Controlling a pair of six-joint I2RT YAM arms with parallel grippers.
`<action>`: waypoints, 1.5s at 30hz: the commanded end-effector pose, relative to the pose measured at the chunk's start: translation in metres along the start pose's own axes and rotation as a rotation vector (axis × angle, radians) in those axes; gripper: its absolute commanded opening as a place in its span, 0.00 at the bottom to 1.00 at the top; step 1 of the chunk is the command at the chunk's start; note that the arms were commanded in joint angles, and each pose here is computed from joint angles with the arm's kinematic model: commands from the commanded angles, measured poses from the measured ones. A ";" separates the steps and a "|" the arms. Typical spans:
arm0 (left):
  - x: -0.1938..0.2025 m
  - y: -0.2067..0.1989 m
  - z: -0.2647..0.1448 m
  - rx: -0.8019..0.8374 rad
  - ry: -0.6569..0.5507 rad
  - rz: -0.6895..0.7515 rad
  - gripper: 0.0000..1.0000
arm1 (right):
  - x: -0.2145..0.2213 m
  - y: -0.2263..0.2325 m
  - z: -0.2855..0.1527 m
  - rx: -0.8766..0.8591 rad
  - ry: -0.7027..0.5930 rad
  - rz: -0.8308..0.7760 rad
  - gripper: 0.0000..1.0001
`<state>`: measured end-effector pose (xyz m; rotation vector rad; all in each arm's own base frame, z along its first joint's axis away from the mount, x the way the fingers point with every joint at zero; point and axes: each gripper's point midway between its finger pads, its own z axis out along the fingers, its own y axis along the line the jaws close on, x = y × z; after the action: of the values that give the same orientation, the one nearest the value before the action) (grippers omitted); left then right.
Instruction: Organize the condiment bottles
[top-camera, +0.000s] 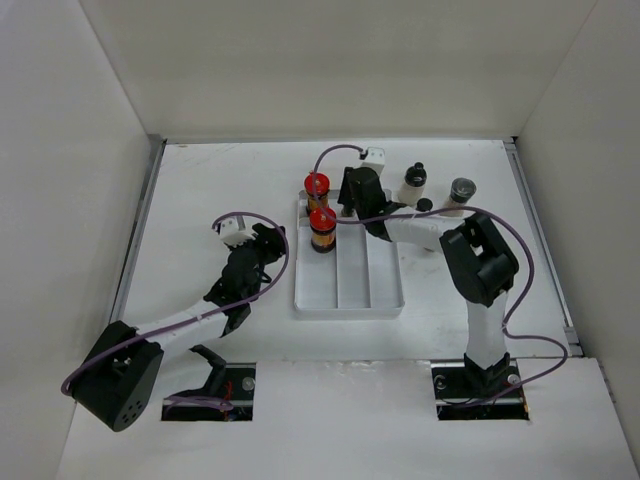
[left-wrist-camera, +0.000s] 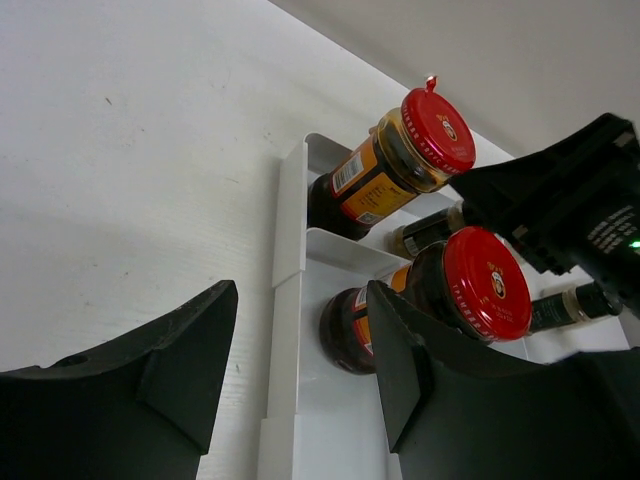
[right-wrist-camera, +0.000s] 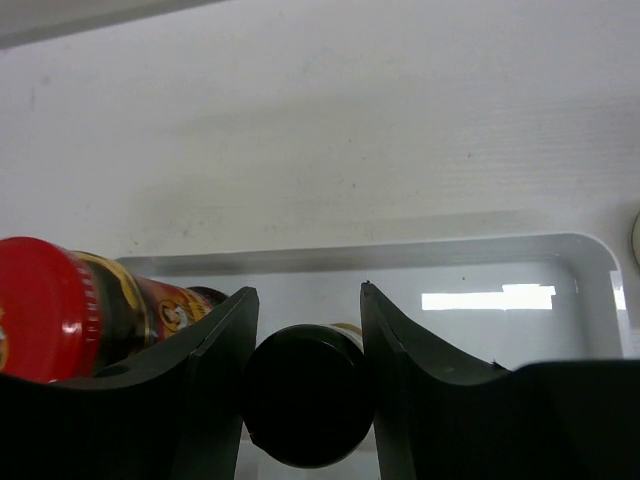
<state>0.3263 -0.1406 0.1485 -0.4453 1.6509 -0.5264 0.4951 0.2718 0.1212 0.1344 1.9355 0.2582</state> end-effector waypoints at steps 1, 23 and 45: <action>-0.012 -0.017 0.000 0.062 -0.040 -0.034 0.52 | -0.014 0.009 0.005 -0.012 -0.021 0.036 0.37; -0.010 -0.016 0.000 0.060 -0.036 -0.035 0.53 | -0.104 -0.077 -0.090 0.060 -0.218 0.166 0.52; -0.004 -0.015 0.002 0.056 -0.020 -0.033 0.54 | -0.046 -0.186 -0.072 0.322 0.016 0.037 0.74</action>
<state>0.3261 -0.1468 0.1463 -0.4291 1.6586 -0.5436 0.4459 0.0654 0.1425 0.4195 1.9590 -0.0311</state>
